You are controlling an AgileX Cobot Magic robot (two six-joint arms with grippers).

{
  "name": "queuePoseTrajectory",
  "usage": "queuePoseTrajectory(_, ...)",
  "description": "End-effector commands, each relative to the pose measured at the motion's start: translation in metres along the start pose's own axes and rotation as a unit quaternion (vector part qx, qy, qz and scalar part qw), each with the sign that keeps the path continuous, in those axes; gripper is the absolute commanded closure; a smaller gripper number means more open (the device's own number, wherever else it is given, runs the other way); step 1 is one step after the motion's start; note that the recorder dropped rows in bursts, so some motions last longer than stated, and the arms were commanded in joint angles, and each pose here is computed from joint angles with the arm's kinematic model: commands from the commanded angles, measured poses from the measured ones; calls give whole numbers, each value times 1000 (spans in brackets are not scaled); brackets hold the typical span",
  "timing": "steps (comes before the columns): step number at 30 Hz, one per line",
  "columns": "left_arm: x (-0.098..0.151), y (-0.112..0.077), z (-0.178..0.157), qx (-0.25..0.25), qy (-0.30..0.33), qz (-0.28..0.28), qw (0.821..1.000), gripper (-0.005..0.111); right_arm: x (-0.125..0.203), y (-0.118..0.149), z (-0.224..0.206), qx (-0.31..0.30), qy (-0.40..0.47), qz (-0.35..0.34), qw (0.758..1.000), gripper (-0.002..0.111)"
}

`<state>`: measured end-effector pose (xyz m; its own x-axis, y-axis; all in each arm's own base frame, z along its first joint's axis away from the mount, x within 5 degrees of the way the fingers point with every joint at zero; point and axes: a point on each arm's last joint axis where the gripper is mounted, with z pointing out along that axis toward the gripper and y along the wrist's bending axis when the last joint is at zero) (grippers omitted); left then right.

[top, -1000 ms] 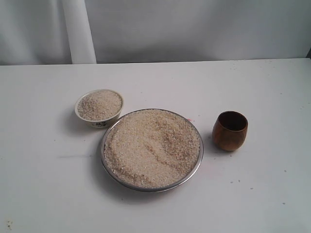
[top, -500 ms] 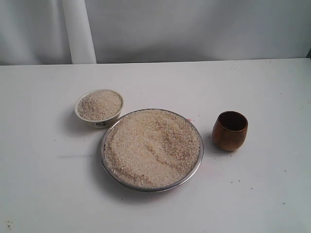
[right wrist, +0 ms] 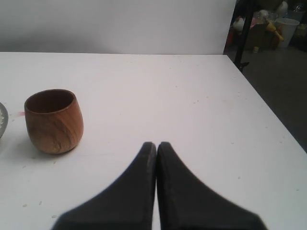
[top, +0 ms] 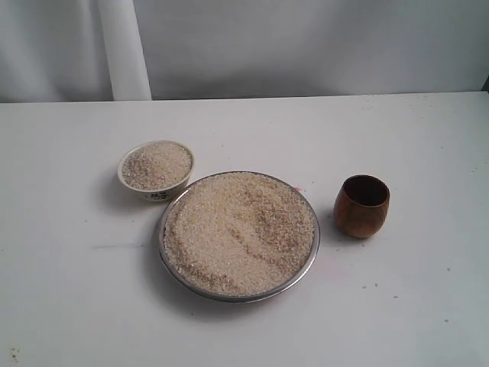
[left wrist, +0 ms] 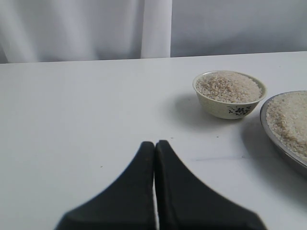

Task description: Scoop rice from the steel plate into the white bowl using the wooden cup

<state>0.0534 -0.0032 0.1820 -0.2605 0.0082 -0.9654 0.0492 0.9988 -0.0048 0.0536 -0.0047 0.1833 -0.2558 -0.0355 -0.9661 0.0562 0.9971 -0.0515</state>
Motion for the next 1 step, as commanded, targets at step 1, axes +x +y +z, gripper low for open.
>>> queuePoseTrajectory(1, 0, 0, 0, 3, -2, -1, 1000, 107, 1, 0, 0, 3, -1, 6, 1000, 108)
